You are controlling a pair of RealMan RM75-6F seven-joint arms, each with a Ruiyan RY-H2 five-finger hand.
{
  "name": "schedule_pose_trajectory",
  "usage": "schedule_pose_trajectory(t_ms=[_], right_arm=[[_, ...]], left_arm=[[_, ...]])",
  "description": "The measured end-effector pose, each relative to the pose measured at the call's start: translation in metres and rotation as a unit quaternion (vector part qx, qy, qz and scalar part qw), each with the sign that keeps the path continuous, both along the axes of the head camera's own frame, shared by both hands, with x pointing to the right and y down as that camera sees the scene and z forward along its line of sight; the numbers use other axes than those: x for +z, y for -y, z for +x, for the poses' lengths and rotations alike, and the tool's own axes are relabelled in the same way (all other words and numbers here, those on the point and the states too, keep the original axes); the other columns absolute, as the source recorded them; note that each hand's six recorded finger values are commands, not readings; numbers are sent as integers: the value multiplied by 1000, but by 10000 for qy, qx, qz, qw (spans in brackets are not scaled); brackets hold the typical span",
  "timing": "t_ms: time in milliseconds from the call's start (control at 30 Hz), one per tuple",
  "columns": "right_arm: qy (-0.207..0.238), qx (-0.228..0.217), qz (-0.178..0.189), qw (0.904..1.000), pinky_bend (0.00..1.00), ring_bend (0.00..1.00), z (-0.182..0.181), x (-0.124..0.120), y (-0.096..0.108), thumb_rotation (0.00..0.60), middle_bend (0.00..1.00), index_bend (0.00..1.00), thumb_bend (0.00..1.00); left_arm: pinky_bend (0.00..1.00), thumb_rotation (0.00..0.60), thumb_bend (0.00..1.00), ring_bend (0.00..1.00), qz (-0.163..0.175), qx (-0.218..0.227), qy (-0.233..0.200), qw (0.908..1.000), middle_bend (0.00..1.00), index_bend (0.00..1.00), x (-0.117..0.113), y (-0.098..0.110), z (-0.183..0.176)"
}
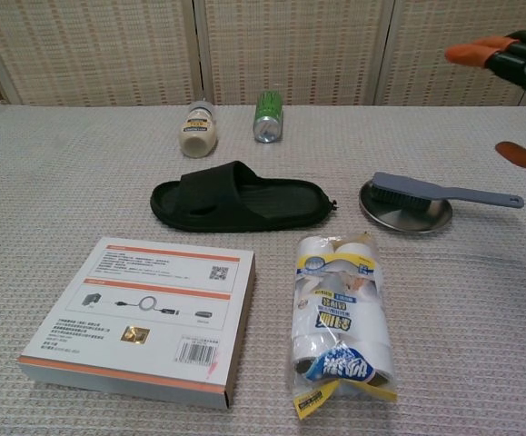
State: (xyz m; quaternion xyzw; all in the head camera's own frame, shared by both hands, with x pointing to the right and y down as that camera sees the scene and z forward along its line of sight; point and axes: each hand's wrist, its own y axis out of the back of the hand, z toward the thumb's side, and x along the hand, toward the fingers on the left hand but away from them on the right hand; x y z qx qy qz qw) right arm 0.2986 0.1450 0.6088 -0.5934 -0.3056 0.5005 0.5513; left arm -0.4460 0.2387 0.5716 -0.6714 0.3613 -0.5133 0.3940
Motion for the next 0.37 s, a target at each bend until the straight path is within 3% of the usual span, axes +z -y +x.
schedule_pose_trajectory(t_ms=[100, 200, 367], right_arm=[[314, 495, 262, 9979, 0, 0, 47, -22, -42, 600, 0, 0, 257], [373, 693, 372, 9962, 0, 0, 86, -40, -80, 600, 0, 0, 238], [389, 712, 351, 9961, 0, 0, 103, -55, -95, 600, 0, 0, 237]], left_arm=[[195, 600, 479, 0, 77, -48, 49, 9999, 0, 0, 0, 0, -2], [192, 600, 477, 0, 85, -89, 88, 9999, 0, 0, 1, 1, -4], [185, 600, 478, 0, 133, -21, 130, 9998, 0, 0, 0, 0, -1]])
